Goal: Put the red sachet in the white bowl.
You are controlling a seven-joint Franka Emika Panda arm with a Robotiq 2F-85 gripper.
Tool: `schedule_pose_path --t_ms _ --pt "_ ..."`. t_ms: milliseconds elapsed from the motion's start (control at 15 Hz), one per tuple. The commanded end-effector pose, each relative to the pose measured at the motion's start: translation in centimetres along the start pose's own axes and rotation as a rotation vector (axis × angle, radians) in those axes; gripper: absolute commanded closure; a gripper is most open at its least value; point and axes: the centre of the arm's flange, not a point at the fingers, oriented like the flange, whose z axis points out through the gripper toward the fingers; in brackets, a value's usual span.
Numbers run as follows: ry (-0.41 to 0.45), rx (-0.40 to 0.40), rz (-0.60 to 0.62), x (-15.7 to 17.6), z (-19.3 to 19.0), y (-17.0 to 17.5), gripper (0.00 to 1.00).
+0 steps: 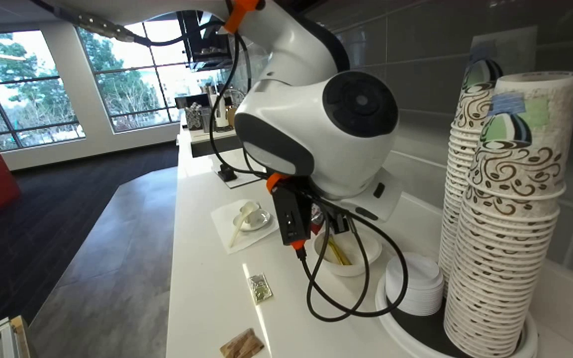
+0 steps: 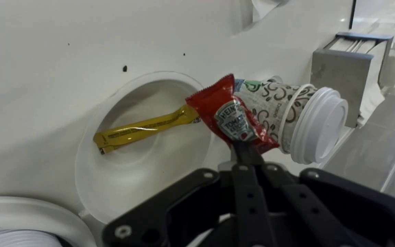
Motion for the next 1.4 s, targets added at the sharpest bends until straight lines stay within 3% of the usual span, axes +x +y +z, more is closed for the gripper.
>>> schedule_pose_path --t_ms 0,267,333,533,733,867,1133,1333 --pt "0.113 0.009 0.042 -0.6 0.9 -1.0 1.00" --pt "0.179 -0.030 0.066 -0.4 1.6 -1.6 0.97" --pt "0.191 -0.037 0.070 -0.4 1.6 -1.6 0.73" --pt "0.213 -0.058 0.077 -0.4 1.3 -1.4 0.64" --pt "0.220 -0.082 0.082 -0.7 0.5 -0.8 0.44" --pt "0.172 -0.125 0.068 -1.6 0.0 -0.3 0.30" --pt "0.203 -0.293 -0.029 -5.0 -1.5 1.8 0.02" --pt "0.252 -0.365 -0.177 -8.5 -2.7 2.4 0.00"
